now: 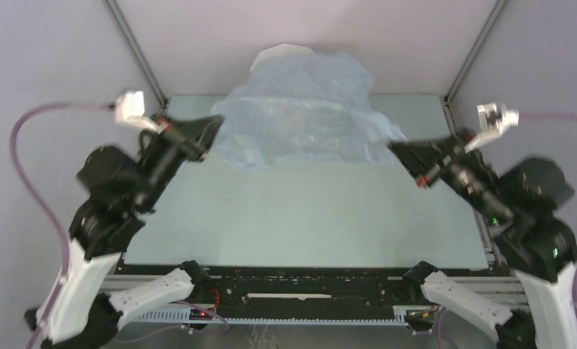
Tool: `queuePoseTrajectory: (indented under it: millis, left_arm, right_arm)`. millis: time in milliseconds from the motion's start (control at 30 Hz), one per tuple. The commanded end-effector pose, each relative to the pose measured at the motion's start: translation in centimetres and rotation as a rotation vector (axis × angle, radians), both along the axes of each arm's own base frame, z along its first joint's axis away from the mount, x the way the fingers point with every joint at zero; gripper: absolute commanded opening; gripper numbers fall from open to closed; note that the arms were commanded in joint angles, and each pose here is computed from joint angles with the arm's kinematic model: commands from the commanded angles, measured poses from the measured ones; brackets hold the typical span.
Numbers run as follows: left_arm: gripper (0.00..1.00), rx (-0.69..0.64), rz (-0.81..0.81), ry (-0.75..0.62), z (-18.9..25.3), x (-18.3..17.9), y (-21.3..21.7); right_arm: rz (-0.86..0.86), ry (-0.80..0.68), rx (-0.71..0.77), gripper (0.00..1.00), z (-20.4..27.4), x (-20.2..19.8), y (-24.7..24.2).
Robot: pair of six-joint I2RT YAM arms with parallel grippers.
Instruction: Put the trash bags into the trash bin
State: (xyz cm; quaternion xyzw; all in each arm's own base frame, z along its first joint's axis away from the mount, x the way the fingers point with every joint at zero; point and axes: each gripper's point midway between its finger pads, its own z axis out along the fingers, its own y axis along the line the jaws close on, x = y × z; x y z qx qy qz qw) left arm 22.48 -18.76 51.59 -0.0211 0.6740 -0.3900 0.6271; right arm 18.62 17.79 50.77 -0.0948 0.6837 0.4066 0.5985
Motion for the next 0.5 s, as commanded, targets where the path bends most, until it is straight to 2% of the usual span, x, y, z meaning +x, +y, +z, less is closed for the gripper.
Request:
queuePoseTrajectory:
  millis: [0, 100, 167, 200, 267, 333, 467]
  left_arm:
    - [0.00, 0.148, 0.230, 0.381, -18.0, 2.8, 3.0]
    - [0.00, 0.235, 0.135, 0.781, -32.4, -0.3, 1.9]
    - [0.00, 0.235, 0.078, 0.871, -36.0, -2.4, 1.1]
    - [0.00, 0.221, 0.058, 0.865, -36.3, -2.9, 0.8]
    - [0.00, 0.173, 0.042, 0.811, -34.9, -3.0, 0.5]
    - [0.00, 0.137, 0.039, 0.717, -31.5, -2.0, 0.3]
    - [0.00, 0.176, 0.010, 0.563, -24.1, 0.3, -0.8]
  right_arm:
    - [-0.130, 0.369, -0.197, 0.00, -18.3, 2.1, -1.0]
    - [0.003, 0.711, -0.253, 0.00, -30.6, -1.5, 0.9]
    - [0.045, 0.839, -0.268, 0.00, -35.4, -4.2, 1.4]
    - [0.045, 0.858, -0.281, 0.00, -36.7, -5.1, 1.3]
    - [0.048, 0.805, -0.274, 0.00, -35.9, -5.7, 1.3]
    - [0.018, 0.719, -0.244, 0.00, -33.1, -5.0, 0.8]
    - [-0.021, 0.570, -0.225, 0.00, -26.4, -2.7, 0.2]
